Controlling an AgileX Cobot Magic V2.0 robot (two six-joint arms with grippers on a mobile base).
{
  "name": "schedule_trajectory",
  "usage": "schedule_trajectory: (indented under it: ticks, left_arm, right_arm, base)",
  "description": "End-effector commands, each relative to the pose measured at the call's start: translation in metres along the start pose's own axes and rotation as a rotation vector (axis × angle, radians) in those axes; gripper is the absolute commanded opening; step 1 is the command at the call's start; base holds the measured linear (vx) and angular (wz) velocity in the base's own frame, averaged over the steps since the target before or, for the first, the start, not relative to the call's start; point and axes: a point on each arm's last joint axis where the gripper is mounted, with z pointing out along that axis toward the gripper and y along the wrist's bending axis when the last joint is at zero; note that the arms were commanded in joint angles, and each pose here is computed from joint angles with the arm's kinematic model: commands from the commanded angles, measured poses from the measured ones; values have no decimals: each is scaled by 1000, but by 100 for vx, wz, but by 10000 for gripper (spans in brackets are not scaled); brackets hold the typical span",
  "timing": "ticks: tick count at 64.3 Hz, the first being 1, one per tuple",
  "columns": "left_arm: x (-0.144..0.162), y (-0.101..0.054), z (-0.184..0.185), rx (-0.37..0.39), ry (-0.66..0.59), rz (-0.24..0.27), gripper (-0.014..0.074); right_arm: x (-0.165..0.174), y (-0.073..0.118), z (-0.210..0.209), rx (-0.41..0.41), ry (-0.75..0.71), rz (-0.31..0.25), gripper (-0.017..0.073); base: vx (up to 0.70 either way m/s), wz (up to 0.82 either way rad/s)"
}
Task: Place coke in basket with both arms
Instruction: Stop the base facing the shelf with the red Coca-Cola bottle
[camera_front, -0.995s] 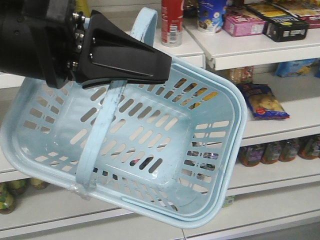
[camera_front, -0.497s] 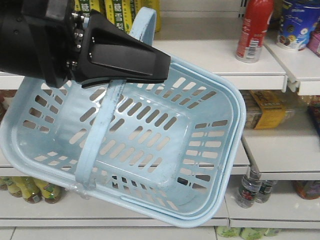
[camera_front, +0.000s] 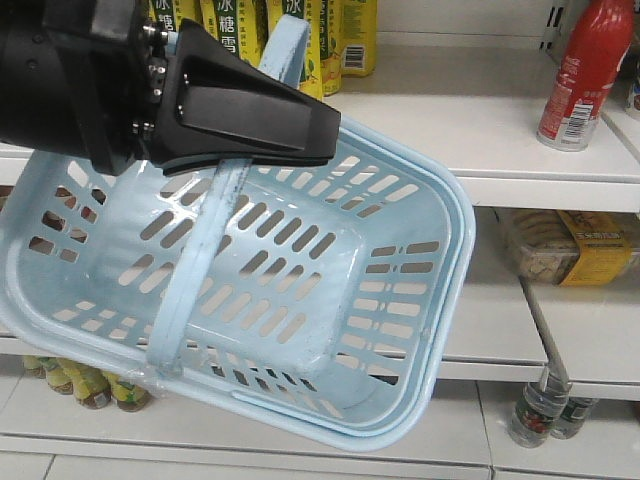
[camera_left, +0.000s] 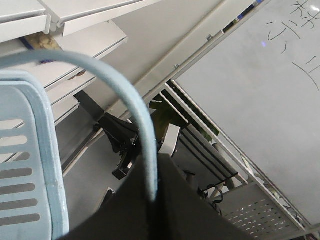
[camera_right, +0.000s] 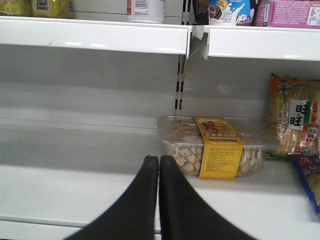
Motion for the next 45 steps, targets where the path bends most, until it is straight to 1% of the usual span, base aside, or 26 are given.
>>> schedule_trajectory:
  ticks: [1,45]
  left_arm:
    - [-6,-23,-7,82,-80,24,-6]
    - [-6,-23,-7,82,-80,24,-6]
  right_arm:
    - [-4,0,-1,6,-76,-15,-5]
    - [-4,0,-1,6,-76,-15,-5]
  base:
    - [6,1]
    - [6,-4]
